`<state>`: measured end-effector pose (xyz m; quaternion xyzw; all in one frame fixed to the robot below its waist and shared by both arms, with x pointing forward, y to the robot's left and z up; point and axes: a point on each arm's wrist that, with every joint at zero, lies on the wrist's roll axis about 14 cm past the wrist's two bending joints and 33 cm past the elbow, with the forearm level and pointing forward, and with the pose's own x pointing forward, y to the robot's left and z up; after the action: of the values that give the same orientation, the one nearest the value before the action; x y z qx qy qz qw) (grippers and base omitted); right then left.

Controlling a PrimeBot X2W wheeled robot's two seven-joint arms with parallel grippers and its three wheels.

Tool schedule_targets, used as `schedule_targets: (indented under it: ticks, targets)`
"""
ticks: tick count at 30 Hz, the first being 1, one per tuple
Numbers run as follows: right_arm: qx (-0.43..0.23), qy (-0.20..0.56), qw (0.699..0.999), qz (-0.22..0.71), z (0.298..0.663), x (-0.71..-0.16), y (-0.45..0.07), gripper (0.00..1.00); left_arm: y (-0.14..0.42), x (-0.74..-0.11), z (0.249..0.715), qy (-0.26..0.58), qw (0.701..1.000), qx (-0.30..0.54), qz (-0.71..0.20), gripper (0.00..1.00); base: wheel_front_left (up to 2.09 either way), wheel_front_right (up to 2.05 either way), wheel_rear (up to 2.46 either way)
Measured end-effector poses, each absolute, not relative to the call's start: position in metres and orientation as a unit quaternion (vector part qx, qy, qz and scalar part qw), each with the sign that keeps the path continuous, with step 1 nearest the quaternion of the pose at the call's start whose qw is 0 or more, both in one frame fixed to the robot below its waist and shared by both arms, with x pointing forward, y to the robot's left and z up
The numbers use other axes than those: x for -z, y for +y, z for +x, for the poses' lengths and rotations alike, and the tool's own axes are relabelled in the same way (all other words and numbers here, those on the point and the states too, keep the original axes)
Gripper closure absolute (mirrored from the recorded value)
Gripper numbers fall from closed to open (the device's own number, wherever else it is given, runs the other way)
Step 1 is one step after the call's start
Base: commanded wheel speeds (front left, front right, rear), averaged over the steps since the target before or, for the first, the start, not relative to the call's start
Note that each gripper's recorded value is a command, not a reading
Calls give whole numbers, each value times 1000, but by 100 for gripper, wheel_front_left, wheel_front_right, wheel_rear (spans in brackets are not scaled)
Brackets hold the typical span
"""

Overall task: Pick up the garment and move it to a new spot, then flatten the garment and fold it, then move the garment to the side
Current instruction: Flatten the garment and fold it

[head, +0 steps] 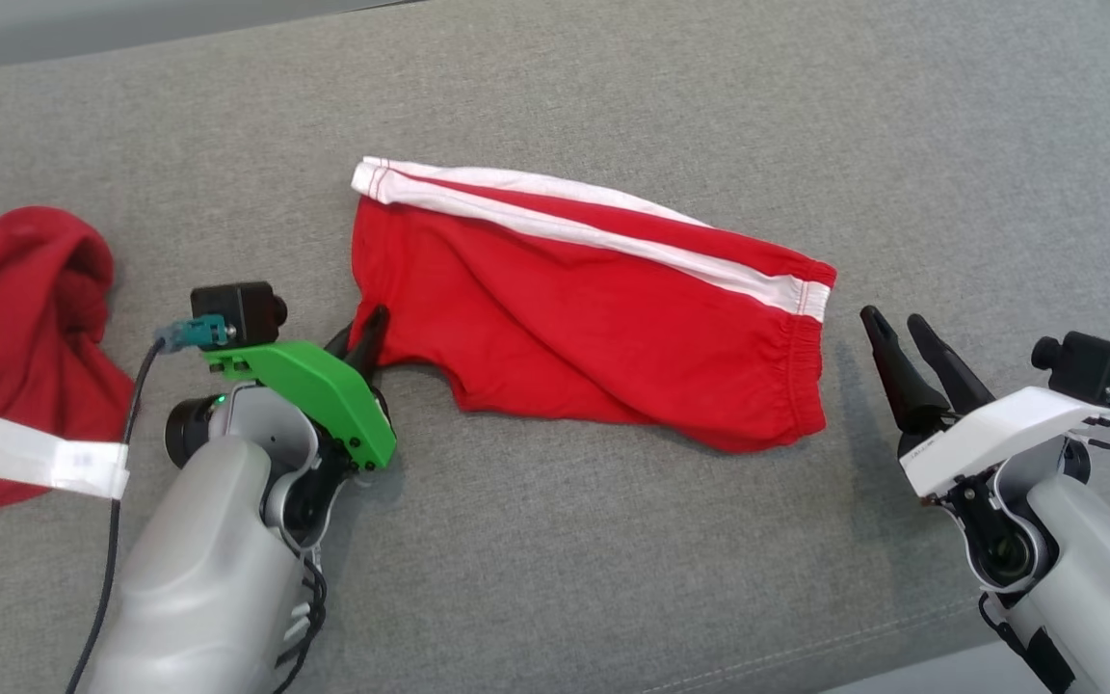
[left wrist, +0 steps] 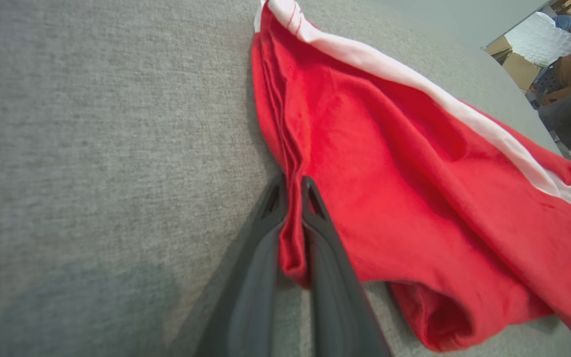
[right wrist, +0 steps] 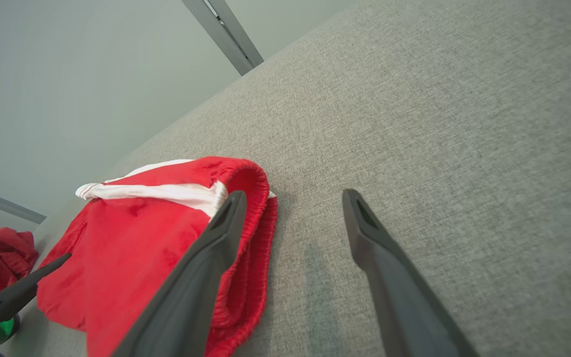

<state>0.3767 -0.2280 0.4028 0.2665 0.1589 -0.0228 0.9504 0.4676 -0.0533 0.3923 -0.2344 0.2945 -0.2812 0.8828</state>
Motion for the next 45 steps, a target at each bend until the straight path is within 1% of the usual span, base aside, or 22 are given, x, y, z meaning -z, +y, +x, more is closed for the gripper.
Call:
schedule_targets:
  ticks: [8,9,10,19,21,23,28,30,31,32,39,45]
  targets:
    - [7,167,945,280,375,-397,-210,0,-25,-401,447,255,892,241,-284,100,0,0,0]
    - [-12,170,944,282,377,-397,-197,0,-10,-406,434,235,898,220,-301,100,0,0,0]
    - [-18,169,944,283,378,-398,-193,0,-7,-407,431,231,899,216,-303,100,0,0,0]
    - [-88,158,945,272,392,-416,-155,0,12,-429,395,185,905,204,-324,100,0,0,0]
    - [-93,158,946,269,392,-416,-152,0,15,-429,391,185,905,199,-328,100,0,0,0]
    - [-99,169,946,258,387,-411,-149,0,20,-426,380,188,904,190,-333,100,0,0,0]
    - [-108,197,944,243,378,-399,-141,0,26,-429,371,183,906,179,-338,100,0,0,0]
    - [-105,205,944,238,376,-395,-142,0,27,-430,370,181,907,175,-339,65,0,0,0]
    - [-104,210,943,236,374,-393,-142,0,27,-431,369,181,907,174,-339,36,0,0,0]
    - [-101,214,943,233,373,-391,-143,0,27,-431,368,180,907,173,-340,0,0,0,0]
    - [-85,231,943,224,366,-380,-149,0,35,-436,368,168,914,161,-332,0,0,0,0]
    - [-73,246,936,243,359,-370,-148,0,48,-443,369,151,923,146,-323,0,0,0,0]
